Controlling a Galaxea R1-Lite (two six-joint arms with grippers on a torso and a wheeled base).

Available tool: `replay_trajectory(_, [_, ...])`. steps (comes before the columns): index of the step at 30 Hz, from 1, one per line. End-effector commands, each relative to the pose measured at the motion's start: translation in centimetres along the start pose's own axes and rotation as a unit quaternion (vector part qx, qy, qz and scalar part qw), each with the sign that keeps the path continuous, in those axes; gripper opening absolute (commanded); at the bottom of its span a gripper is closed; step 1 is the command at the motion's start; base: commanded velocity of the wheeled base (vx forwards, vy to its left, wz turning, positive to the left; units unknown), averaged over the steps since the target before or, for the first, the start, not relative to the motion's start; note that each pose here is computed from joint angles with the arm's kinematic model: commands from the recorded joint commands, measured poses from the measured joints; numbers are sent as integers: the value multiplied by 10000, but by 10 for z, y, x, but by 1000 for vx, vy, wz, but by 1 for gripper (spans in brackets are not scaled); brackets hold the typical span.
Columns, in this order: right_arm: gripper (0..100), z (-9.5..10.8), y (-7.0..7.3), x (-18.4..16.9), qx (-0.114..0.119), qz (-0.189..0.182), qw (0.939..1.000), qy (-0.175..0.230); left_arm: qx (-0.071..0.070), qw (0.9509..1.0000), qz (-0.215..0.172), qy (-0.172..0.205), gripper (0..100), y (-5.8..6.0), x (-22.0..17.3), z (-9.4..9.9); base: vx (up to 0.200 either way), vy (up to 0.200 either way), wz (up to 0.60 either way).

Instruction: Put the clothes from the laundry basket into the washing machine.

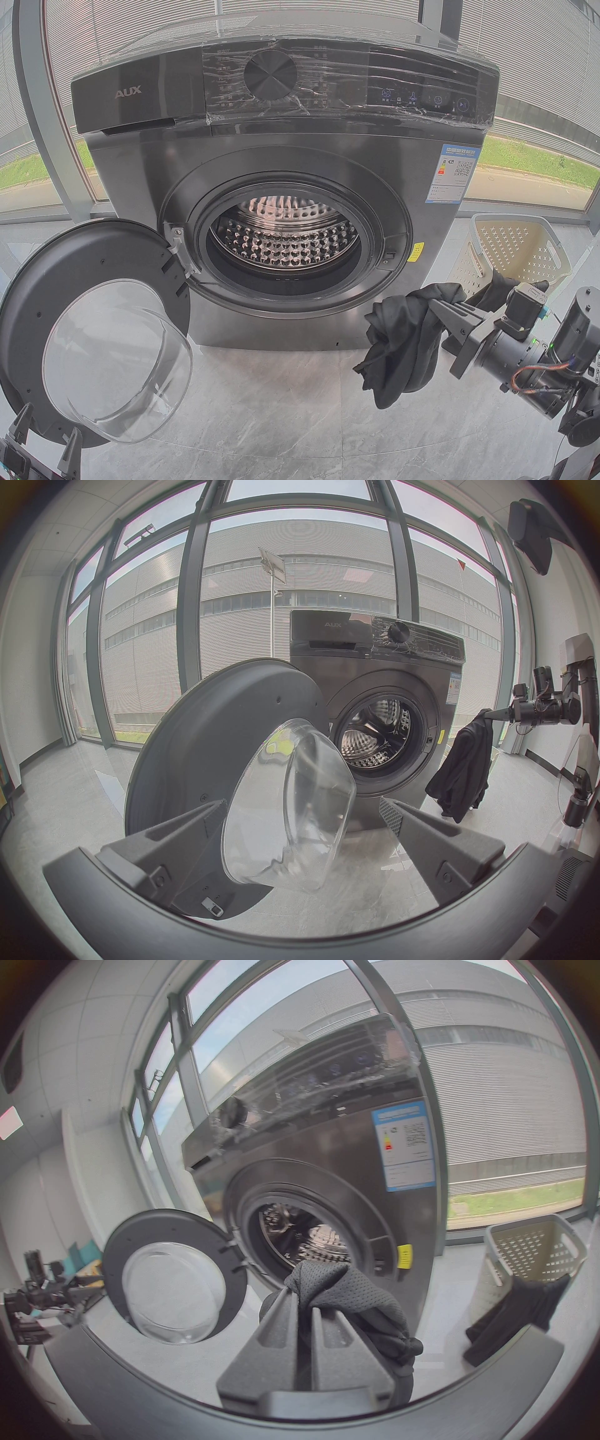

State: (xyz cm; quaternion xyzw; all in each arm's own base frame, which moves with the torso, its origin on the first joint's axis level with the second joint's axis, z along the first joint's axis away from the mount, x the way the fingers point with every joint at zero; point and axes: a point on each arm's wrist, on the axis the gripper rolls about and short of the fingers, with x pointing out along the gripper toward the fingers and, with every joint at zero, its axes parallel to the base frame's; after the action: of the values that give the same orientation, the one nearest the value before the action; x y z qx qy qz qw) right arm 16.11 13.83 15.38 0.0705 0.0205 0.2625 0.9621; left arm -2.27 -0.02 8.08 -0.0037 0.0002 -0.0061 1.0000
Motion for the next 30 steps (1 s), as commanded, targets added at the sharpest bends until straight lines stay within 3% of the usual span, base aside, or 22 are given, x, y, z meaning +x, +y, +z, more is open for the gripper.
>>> replay_trajectory(1, [0,2,22,-9,217,712,9972,-99,-1,10000,-1,-2,100,0,0,-5,0,0,0])
replay_trajectory(7, [0,-8,23,4,150,616,9979,103,-9,10000,7,-2,100,0,0,-5,0,0,0])
replay_trajectory(10, [0,-13,18,17,126,438,9988,150,-78,10000,37,-10,100,0,0,-5,0,0,0])
replay_trajectory(14, [0,-17,20,26,111,401,9990,143,-55,10000,45,-10,100,0,0,-5,0,0,0])
replay_trajectory(16, [0,-18,22,31,77,364,9993,82,30,10000,60,-41,100,0,0,-5,0,0,0])
replay_trajectory(19, [0,-15,25,35,76,284,9996,-52,-97,9981,34,-601,100,-1,-6,23,0,0,0])
replay_trajectory(20, [0,-12,27,38,97,296,9994,-132,-201,9938,-96,-1094,100,-2,-13,64,0,0,0])
replay_trajectory(21, [0,-9,28,41,114,314,9992,-197,-221,9929,-291,-1132,100,-2,-13,78,0,0,0])
replay_trajectory(23, [0,-4,34,50,146,416,9985,-309,-162,9929,-769,-894,100,-4,-5,88,0,0,0])
replay_trajectory(26, [0,2,42,65,197,482,9975,-486,-196,9886,-1487,-109,100,-7,22,91,0,0,0])
replay_trajectory(29, [0,5,46,75,221,496,9968,-582,-187,9800,-1935,432,100,-9,43,90,0,0,0])
replay_trajectory(30, [0,5,46,75,221,496,9968,-582,-187,9800,-1935,432,100,-9,43,90,0,0,0])
